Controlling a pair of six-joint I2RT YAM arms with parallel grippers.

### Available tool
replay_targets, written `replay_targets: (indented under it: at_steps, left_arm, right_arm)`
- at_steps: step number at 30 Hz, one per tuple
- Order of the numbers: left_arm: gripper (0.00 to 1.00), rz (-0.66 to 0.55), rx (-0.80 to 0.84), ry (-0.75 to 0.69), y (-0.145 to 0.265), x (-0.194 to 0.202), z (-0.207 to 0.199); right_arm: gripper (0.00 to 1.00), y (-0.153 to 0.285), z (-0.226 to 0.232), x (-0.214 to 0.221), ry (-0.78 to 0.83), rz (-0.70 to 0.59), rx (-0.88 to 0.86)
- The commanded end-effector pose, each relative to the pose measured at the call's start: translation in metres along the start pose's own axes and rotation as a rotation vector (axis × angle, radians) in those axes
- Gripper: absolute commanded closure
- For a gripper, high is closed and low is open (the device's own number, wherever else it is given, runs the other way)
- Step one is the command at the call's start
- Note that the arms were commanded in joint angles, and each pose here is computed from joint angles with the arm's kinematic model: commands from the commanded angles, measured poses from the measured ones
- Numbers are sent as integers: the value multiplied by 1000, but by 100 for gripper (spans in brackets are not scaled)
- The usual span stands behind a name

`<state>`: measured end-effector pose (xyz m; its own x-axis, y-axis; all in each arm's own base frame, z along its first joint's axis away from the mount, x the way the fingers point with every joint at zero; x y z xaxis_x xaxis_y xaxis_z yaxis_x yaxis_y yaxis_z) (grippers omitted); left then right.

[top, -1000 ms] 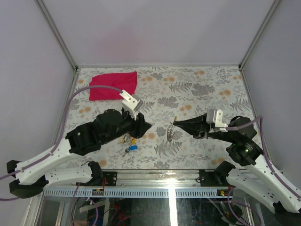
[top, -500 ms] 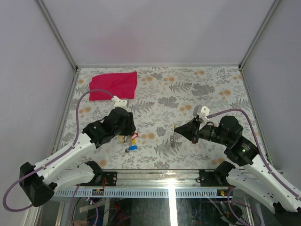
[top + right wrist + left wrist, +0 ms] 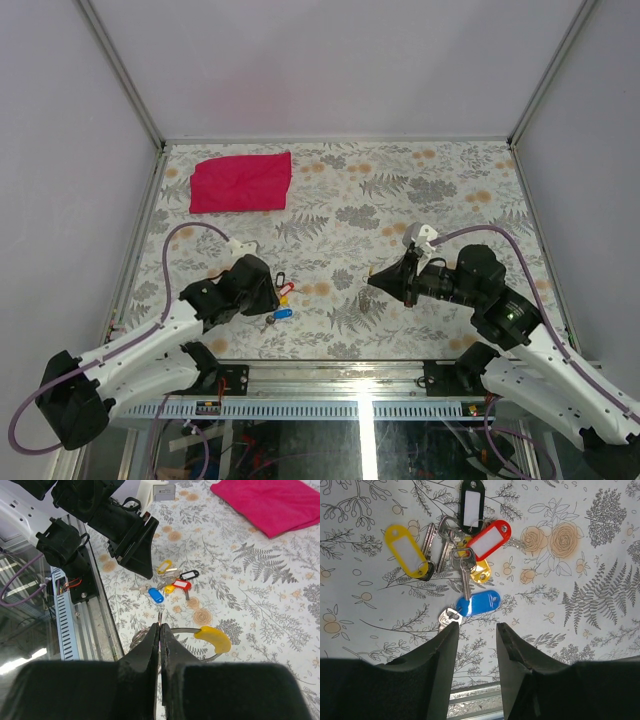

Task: Put the keys on the keyring

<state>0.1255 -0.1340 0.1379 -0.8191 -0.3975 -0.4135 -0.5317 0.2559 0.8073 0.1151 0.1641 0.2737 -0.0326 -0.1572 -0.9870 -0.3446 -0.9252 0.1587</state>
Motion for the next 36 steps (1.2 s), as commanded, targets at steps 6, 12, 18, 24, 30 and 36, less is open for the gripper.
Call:
replay_targets:
  at_steps: [6,12,18,24,30,36]
  left_arm:
    - [65,-18,-23,47,-26,10,9]
    - [65,-39,-40,64,-28,13,18]
    - [65,12,-12,25,-37,19,14]
    - [66,31,-28,16,-44,22,16]
    - [70,41,-33,9,-46,23,16]
    - [80,47,-30,7,-45,23,16]
  right_arm:
    - [100,-4,2,-12,2,-75,-27]
    - [100,-5,4,-11,-16,-94,-38]
    - [100,-7,4,-10,-22,-94,-48]
    - [100,-7,5,-11,-17,-98,-60]
    - [100,-7,6,-9,-20,-95,-67]
    - [100,-9,5,-8,-24,-92,-74]
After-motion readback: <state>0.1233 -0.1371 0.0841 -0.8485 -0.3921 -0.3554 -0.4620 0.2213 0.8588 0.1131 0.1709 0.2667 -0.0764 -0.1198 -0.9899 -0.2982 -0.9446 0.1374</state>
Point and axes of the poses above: each gripper's point midway between its finger pads, its own y axis back along the fingers, its own z axis along the line the jaws close on, x = y × z, the point moved 8 cm from there along y, back along the fingers, and after that the axes turned 11 degrees about y, right-handed, at the moved point
